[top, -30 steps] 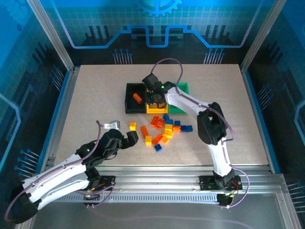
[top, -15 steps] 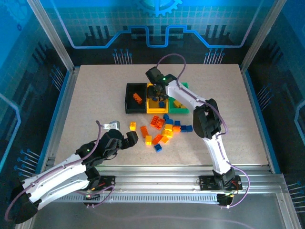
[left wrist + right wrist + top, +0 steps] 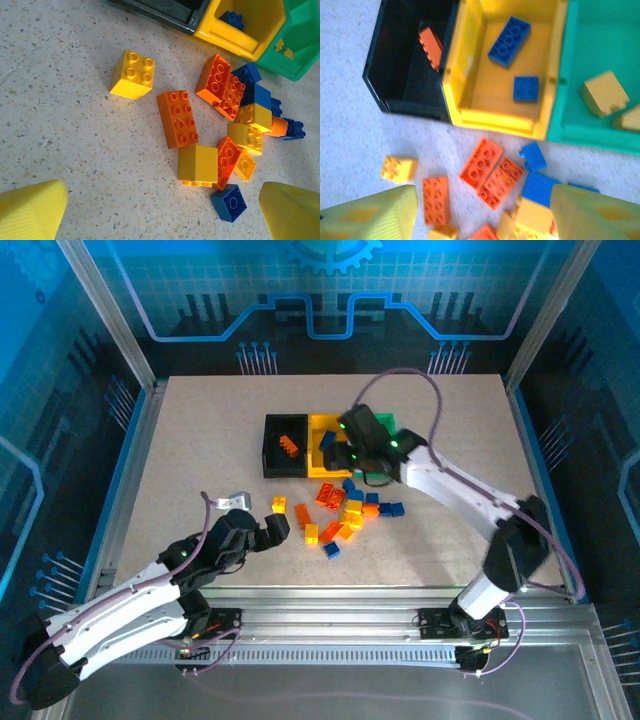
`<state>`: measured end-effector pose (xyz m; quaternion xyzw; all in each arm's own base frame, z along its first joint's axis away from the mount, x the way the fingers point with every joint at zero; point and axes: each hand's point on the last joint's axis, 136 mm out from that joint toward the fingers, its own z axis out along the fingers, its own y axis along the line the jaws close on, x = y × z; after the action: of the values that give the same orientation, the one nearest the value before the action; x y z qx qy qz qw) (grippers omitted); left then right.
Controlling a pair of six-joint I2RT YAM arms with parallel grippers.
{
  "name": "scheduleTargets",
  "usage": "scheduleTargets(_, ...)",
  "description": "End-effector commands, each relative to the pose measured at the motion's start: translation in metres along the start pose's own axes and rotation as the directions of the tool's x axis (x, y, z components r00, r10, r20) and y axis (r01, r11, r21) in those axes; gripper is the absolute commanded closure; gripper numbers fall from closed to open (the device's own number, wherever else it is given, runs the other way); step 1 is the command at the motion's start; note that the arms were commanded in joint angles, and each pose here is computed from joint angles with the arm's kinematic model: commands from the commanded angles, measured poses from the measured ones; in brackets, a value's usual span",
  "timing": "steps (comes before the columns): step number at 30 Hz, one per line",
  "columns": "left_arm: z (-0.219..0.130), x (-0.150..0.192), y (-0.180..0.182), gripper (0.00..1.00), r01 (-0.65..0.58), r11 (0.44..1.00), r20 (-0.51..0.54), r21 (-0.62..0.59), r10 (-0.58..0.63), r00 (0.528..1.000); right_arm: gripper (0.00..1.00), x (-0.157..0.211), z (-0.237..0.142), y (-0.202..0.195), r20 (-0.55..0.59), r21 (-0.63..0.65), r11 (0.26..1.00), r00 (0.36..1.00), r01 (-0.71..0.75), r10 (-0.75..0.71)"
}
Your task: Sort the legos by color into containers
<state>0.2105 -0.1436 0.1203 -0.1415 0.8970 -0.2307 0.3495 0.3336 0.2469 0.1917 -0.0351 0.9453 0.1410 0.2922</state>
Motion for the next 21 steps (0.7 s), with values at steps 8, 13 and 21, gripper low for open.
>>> scheduleTargets(8,0.003,-0.009,-0.007,0.01,0.006,1.000,0.034,0.022,-0.007,0.999,0.32,0.097,0.005,-0.135,-0.079,0.195,0.959,0.971,-0.205,0.224)
scheduleTargets(13,0.007,-0.005,-0.006,0.01,0.008,1.000,0.017,0.011,-0.008,1.000,0.47,0.108,0.022,-0.165,-0.111,0.239,0.936,0.950,-0.259,0.291)
scheduleTargets(21,0.007,-0.003,-0.003,0.01,0.013,1.000,0.012,0.002,-0.013,1.000,0.50,0.114,0.047,-0.181,-0.146,0.281,0.921,0.937,-0.269,0.318)
